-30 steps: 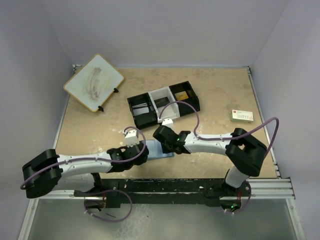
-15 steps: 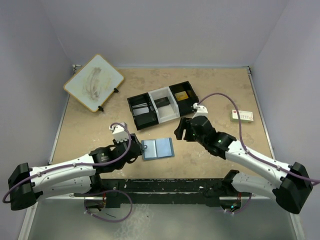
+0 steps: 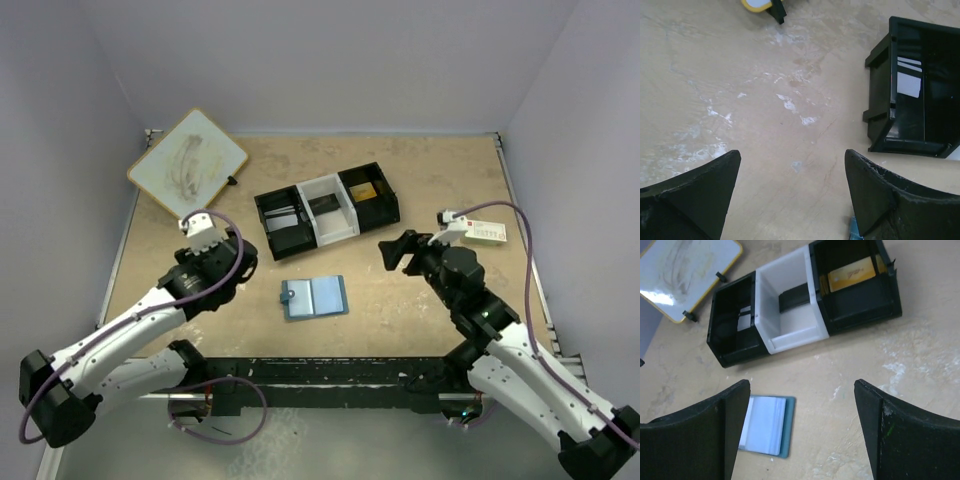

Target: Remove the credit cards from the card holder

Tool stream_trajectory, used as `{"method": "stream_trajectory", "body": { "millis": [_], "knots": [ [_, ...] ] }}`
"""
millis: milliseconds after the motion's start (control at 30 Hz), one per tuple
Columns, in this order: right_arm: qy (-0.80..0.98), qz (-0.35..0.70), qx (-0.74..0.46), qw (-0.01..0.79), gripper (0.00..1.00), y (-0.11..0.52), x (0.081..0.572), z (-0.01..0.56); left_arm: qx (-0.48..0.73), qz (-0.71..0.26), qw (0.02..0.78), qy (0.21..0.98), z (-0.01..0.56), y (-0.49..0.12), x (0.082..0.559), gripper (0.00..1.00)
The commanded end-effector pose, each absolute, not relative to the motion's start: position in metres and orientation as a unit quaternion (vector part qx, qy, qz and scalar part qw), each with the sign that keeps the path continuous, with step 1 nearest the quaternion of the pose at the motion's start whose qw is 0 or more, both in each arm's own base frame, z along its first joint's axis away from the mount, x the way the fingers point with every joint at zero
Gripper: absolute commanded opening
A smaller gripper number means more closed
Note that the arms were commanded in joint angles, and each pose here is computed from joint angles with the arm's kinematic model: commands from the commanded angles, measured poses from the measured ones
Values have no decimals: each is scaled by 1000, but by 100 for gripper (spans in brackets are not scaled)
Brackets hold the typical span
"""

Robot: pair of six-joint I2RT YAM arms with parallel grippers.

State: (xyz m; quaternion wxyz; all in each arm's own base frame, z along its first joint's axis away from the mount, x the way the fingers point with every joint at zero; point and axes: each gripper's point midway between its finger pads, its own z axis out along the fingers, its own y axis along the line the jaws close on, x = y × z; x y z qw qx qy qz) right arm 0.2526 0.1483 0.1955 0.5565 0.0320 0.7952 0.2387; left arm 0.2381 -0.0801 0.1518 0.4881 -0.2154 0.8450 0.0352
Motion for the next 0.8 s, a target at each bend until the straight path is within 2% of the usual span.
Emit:
{"method": "stream_trajectory", "body": {
  "millis": [0, 133, 233, 467, 767],
  "knots": [
    [755, 190, 26, 626, 87, 121, 254, 248, -240, 40, 530, 812, 201, -53, 239, 83],
    [737, 157, 50, 655, 89, 94, 245, 280, -270, 37, 564, 779, 241, -33, 230, 83],
    [714, 167, 49, 678, 99, 91, 241, 306, -293, 59, 579, 759, 264, -13, 221, 83],
    [689, 142, 28, 710, 100, 83, 241, 368, -295, 72, 601, 739, 315, 7, 210, 83],
    [691, 127, 24, 712, 100, 74, 235, 386, -265, 71, 621, 734, 340, 8, 211, 83]
  ]
}}
